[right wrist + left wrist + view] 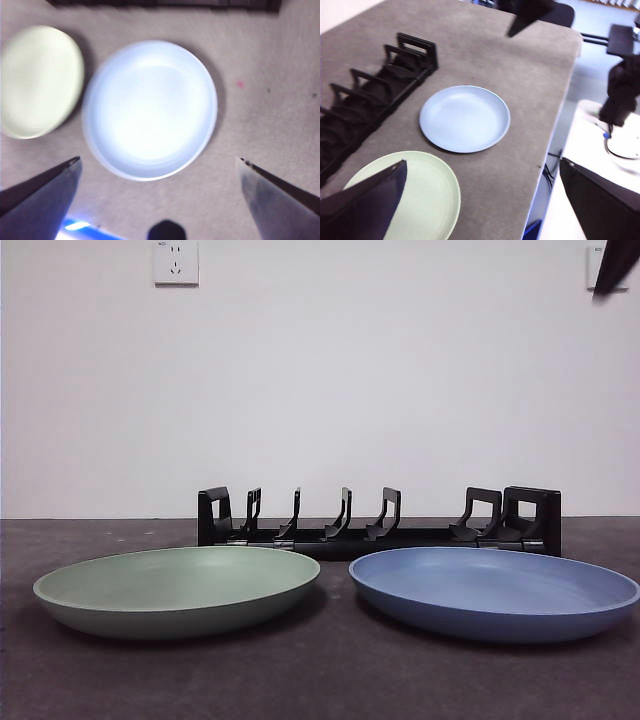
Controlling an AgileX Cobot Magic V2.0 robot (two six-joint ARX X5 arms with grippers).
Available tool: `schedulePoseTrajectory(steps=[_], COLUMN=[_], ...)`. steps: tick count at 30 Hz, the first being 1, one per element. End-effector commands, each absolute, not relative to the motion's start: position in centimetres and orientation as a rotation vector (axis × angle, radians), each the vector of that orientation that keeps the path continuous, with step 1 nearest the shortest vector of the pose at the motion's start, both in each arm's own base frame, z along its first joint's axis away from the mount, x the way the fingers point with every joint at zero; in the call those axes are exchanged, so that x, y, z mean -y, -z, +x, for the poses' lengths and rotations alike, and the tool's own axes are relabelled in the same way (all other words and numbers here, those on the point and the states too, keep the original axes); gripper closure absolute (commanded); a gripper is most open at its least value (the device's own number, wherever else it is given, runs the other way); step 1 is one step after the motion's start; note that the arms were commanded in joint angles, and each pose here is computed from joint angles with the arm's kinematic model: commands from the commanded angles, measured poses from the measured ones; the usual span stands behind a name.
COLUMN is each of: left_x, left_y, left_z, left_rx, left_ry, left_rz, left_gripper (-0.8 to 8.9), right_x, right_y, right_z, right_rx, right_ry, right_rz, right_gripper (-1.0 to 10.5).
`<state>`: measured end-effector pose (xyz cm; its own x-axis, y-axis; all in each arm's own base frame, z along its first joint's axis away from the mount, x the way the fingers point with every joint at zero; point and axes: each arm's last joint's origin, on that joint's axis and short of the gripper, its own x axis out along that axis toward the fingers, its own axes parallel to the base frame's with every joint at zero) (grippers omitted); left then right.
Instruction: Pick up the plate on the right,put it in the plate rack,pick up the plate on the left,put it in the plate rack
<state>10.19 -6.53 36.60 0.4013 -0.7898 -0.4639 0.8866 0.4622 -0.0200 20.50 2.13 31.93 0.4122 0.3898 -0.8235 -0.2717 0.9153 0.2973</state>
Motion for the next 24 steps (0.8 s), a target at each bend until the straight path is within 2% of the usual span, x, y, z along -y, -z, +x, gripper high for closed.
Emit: schedulePoseTrajectory(steps=[1, 5, 12, 19, 24], left_x=[7.4, 8.8, 10.5, 11.5, 11.9], left_y=[-36.4, -35.8, -35.1, -34.6, -34.6], left_z=[10.7, 11.3, 12.0, 12.3, 12.4], left_rx=[-0.443, -0.474, -0.505, -0.525, -0.508], left_ry=[1.109, 1.151, 1.188, 1.209, 1.202], left_rz=[0.294, 0.35, 0.412, 0.454, 0.466], left_gripper=[1.22, 1.22, 1.22, 1.22, 1.22], right_x=[-2.3, -2.5, -2.7, -3.6, -4.7], right_y=[-29.7, -26.3, -22.7, -19.9, -18.5], right_z=[23.2, 26.3, 29.1, 30.6, 31.2], right_rx=[-1.159, -1.272, -1.335, -1.392, -1.421], right_ry=[-0.401, -0.393, -0.386, -0.369, -0.387], right_rz=[0.136, 0.152, 0.158, 0.109, 0.085], right_gripper=[3.2, 3.8, 3.9, 3.9, 5.2])
